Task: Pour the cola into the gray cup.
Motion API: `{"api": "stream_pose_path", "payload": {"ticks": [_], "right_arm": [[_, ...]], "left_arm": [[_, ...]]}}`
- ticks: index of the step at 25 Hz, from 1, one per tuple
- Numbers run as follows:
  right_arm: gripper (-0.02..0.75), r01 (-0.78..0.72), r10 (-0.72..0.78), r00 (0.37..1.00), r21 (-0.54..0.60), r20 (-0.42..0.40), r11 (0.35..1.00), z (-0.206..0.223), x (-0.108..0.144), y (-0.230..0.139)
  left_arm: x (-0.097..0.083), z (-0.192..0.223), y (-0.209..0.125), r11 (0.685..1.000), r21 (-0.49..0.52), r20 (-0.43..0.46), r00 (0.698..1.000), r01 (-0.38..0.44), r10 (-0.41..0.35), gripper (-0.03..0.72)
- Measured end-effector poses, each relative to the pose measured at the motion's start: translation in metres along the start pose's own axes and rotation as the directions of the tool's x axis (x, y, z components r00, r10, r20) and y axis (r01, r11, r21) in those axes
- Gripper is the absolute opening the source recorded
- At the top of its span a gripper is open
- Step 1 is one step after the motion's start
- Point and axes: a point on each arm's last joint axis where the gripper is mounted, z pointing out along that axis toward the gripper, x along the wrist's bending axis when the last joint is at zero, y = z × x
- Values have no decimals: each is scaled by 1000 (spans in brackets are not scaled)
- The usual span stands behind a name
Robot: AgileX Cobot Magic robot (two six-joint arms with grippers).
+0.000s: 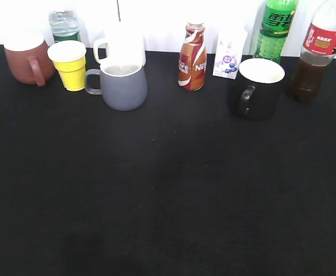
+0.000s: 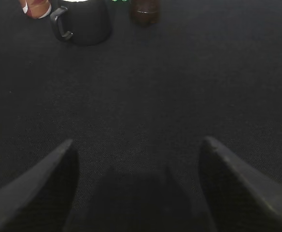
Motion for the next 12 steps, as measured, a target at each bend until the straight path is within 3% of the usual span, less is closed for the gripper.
{"api": "stream_pose_path", "payload": {"ticks": [12], "right_arm": [[586,3,-3,1000,0,-7,1000,0,0,0]], "left_arm": [[0,0,0,1000,0,0,1000,0,0,461]]}}
